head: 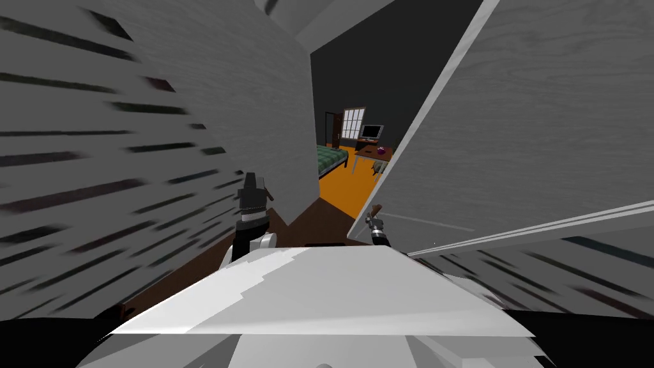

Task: Pull the door open

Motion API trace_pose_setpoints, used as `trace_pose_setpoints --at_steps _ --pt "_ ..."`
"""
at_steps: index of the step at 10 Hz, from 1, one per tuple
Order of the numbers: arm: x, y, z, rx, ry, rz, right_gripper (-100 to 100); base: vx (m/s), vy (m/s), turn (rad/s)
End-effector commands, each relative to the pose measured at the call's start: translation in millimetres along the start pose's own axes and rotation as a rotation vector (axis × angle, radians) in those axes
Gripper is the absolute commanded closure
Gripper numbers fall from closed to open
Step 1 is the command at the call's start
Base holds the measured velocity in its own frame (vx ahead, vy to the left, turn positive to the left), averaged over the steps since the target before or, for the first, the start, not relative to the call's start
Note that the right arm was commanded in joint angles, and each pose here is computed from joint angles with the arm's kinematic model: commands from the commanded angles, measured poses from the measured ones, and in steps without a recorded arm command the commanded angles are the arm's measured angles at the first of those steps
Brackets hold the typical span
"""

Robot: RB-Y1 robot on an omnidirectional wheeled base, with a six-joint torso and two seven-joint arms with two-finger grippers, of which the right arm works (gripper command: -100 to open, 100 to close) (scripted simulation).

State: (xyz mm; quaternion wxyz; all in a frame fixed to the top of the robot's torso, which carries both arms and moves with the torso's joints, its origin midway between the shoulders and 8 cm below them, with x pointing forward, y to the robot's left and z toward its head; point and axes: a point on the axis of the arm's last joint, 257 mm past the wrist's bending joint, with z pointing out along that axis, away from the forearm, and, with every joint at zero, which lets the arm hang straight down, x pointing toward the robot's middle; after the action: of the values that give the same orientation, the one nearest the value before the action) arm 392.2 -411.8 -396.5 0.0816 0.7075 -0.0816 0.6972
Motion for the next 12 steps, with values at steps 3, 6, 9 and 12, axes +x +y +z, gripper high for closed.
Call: trace_pose_setpoints --at_steps 3,6,9,12 --pt "2.5 -1.6 -9.2 0.050 0.009 -0.002 100 -0.237 -0.045 0.141" --pt "4.3 -4.0 -19.8 0.103 0.014 -0.001 100 -0.232 -0.023 0.121" --pt "2.1 -4.7 -24.1 0.118 0.007 -0.002 100 -0.183 -0.034 0.068" --pt "1.3 -2.8 -38.8 0.160 0.008 -0.003 100 -0.202 -0.029 0.125"
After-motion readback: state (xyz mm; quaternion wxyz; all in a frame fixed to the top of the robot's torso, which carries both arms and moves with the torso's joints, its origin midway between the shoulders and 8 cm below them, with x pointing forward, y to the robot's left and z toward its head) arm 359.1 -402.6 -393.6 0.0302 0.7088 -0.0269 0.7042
